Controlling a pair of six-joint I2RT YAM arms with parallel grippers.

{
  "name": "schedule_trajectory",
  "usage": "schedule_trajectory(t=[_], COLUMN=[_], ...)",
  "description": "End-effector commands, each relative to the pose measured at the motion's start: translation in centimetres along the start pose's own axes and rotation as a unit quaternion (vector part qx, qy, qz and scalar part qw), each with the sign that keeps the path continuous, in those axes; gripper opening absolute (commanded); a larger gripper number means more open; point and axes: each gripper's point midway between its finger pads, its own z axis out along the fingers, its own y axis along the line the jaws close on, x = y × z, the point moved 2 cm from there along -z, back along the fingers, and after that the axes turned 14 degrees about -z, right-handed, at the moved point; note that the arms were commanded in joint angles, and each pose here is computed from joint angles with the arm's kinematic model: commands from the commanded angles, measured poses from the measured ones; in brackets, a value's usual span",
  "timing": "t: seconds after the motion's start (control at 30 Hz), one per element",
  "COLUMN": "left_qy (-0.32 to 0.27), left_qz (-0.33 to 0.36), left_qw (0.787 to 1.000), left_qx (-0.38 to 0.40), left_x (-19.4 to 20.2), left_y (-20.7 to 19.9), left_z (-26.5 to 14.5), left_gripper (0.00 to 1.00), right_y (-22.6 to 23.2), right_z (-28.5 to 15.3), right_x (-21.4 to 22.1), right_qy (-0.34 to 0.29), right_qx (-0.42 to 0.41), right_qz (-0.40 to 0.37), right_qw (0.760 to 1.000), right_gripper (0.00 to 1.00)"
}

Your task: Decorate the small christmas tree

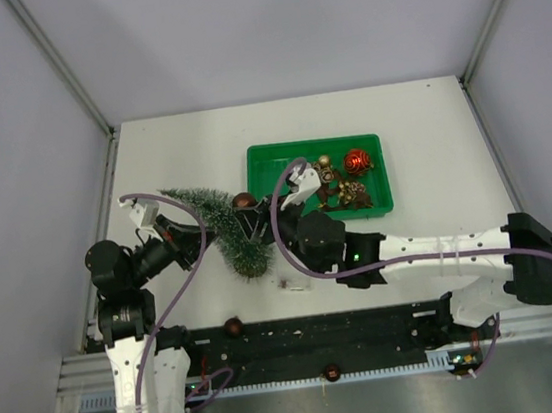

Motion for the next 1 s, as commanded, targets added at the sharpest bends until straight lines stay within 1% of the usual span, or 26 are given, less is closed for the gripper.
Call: schedule_trajectory(t=[0.0,0.17,0.2,0.3,0.43,0.53,0.73,0.97], left_qy=[-0.004,-0.003,-0.003,-0.001,-0.001,-0.003,-0.003,-0.006], left_qz=[0.014,0.015,0.014,0.014,0.013,0.014,0.014,0.009], left_qw=[1.000,1.000,1.000,1.000,1.000,1.000,1.000,1.000], left_qx=[0.009,0.011,0.010,0.009,0.009,0.010,0.010,0.009], left_x=[-0.5,-0.5,-0.5,-0.3,-0.2,-0.4,-0.4,-0.5], left_y=[-0.4,-0.4,-0.4,-0.4,-0.3,-0.4,-0.5,-0.4], left_z=[0.1,0.0,0.0,0.0,0.0,0.0,0.0,0.0], left_gripper=[0.00,0.00,0.00,0.00,0.00,0.00,0.00,0.00], right_y=[2.3,2.5,2.2,1.4,0.8,0.7,0.5,0.0], right_z=[0.1,-0.1,-0.2,-0.7,-0.9,-0.8,-0.9,-1.4], right_x=[-2.6,-2.2,-2.1,-2.2,-1.7,-1.2,-0.4,0.1], right_qy=[-0.033,-0.029,-0.030,-0.033,-0.028,-0.020,-0.003,0.008], right_qx=[-0.023,-0.023,-0.018,-0.006,0.001,0.002,0.005,0.011], right_qz=[0.036,0.036,0.035,0.034,0.026,0.019,0.007,0.006], right_qw=[0.999,0.999,0.999,0.999,0.999,1.000,1.000,1.000], right_gripper=[0.11,0.11,0.13,0.23,0.40,0.45,0.53,0.58])
